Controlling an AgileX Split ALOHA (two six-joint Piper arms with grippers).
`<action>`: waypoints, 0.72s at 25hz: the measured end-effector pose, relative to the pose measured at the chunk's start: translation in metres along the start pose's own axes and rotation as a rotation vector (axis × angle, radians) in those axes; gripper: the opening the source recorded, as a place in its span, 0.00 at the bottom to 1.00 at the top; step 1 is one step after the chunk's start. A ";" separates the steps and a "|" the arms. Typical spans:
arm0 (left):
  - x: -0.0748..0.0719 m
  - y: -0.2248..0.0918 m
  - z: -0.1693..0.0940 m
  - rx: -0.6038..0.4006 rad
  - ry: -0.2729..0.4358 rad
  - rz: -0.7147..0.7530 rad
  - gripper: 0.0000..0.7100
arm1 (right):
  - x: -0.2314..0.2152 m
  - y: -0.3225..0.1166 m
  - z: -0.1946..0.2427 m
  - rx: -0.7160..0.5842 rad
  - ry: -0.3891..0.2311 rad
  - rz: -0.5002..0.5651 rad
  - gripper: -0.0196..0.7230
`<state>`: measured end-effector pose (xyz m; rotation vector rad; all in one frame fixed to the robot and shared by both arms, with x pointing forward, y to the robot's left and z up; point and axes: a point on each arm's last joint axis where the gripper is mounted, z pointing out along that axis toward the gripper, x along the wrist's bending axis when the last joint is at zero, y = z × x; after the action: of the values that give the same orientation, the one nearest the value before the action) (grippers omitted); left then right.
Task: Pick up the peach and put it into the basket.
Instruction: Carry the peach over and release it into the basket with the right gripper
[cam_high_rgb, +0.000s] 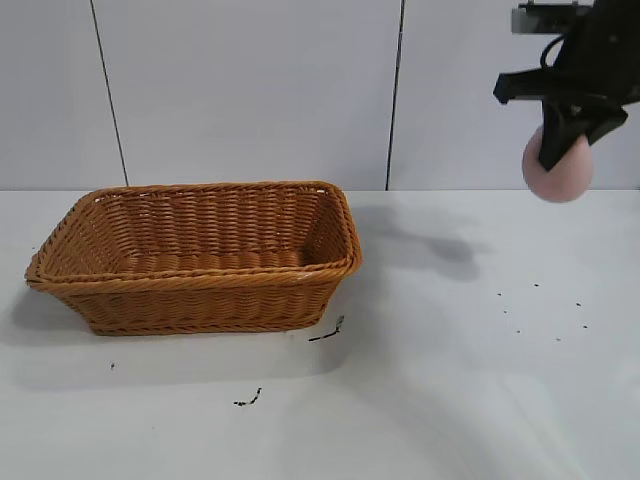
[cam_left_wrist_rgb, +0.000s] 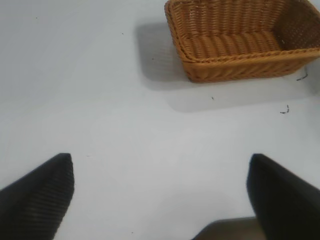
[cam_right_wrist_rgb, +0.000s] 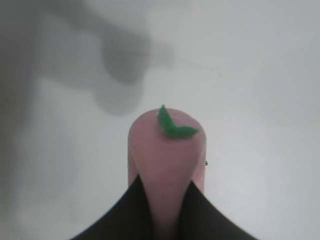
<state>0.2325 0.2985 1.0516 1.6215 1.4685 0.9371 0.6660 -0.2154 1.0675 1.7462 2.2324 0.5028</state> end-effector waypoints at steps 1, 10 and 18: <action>0.000 0.000 0.000 0.000 0.000 0.000 0.97 | 0.011 0.005 -0.001 -0.014 0.012 -0.017 0.06; 0.000 0.000 0.000 0.000 0.000 0.000 0.97 | 0.142 0.030 0.016 -0.091 0.153 -0.246 0.06; 0.000 0.000 0.000 0.000 0.000 0.000 0.97 | 0.229 0.004 0.096 -0.075 0.224 -0.381 0.06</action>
<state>0.2325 0.2985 1.0516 1.6215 1.4685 0.9371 0.6538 0.0181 0.9843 1.2350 2.5796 0.7092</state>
